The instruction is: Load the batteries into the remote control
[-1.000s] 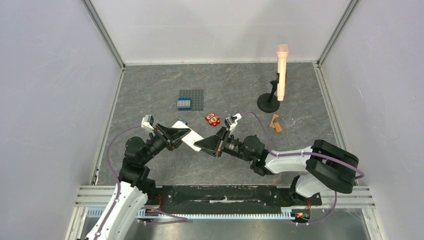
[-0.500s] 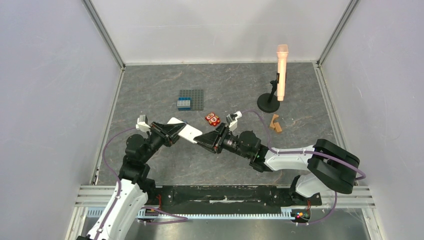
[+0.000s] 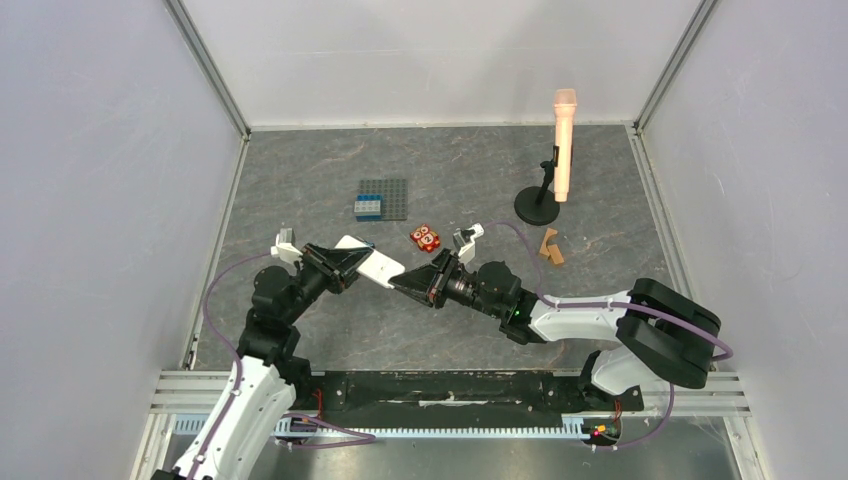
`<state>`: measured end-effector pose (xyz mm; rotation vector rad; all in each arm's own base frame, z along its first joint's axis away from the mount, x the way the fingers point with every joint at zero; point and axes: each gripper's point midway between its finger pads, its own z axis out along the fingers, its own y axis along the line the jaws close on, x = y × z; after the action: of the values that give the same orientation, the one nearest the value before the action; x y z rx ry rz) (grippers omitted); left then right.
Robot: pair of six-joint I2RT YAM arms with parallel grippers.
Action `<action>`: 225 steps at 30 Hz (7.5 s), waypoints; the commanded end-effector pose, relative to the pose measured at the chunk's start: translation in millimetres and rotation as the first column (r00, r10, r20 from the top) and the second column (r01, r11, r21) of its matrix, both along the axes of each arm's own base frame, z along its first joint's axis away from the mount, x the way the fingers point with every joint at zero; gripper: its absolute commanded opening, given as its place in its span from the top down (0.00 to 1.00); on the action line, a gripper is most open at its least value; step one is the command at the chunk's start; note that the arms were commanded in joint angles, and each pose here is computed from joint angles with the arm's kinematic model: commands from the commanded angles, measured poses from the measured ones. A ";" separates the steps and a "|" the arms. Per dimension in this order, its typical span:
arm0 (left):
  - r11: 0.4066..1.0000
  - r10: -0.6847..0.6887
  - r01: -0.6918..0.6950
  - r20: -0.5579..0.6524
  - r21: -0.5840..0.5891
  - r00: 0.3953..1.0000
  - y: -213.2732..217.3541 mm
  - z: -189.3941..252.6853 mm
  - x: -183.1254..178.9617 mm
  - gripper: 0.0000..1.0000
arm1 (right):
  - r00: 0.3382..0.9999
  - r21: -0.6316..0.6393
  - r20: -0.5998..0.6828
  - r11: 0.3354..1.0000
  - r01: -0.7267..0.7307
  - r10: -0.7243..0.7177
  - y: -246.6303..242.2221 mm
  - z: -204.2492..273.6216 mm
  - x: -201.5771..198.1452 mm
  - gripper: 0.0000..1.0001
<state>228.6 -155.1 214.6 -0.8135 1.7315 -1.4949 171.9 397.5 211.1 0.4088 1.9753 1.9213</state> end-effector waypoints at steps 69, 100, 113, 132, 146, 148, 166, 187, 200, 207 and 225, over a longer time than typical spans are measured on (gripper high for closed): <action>0.644 0.003 -0.130 0.167 0.754 0.986 64.8 60.8 12.0 0.98 | 0.908 -0.939 0.283 0.282 0.196 0.310 -38.7 -108.4 120.8 0.36; 0.629 0.176 -0.107 -0.006 0.770 0.984 87.8 18.6 3.7 0.98 | 0.850 -0.983 0.181 0.102 0.149 0.494 4.0 -188.3 128.9 0.89; 0.707 -0.356 0.298 -0.041 0.642 0.934 -1.8 -8.9 3.4 0.98 | 0.836 -0.902 0.404 0.312 0.298 0.371 -42.5 -67.5 98.0 0.93; 0.507 -0.839 0.767 0.021 0.394 0.544 -101.1 10.1 -42.4 0.98 | 0.218 -0.547 0.832 0.821 0.164 0.511 -40.1 76.8 -19.9 0.99; 0.455 -0.874 0.858 -0.065 0.237 0.482 -113.2 9.1 -52.1 0.98 | 0.099 -0.643 0.761 0.766 -0.023 0.641 -20.1 48.0 -69.1 0.99; 0.439 -0.885 0.867 -0.055 0.235 0.463 -113.6 10.4 -56.7 0.98 | 0.100 -0.656 0.749 0.754 -0.026 0.655 -19.8 42.6 -69.6 0.99; 0.354 -0.927 0.901 -0.030 0.250 0.373 -121.4 12.3 -77.0 0.98 | 0.054 -0.688 0.724 0.725 -0.012 0.688 -21.5 26.4 -68.7 0.98; 0.350 -0.931 0.894 -0.001 0.280 0.365 -120.2 17.4 -79.9 0.98 | 0.087 -0.754 0.654 0.657 -0.010 0.751 -34.1 0.5 -68.4 0.94; 0.347 -0.932 0.893 -0.005 0.285 0.364 -120.8 14.7 -78.4 0.98 | 0.141 -0.787 0.611 0.617 -0.006 0.779 -31.7 -4.8 -61.9 0.84; 0.350 -0.929 0.891 -0.012 0.289 0.369 -121.2 11.3 -76.1 0.98 | 0.159 -0.777 0.622 0.629 0.005 0.767 -28.0 4.5 -58.0 0.72; 0.354 -0.926 0.886 -0.023 0.301 0.378 -122.2 5.4 -71.8 0.98 | 0.279 -0.732 0.664 0.679 0.054 0.694 -31.1 44.2 -48.5 0.37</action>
<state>161.7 -274.4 205.4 0.5378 2.3832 -1.7680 100.9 365.2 216.9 -1.3762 1.7182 0.9990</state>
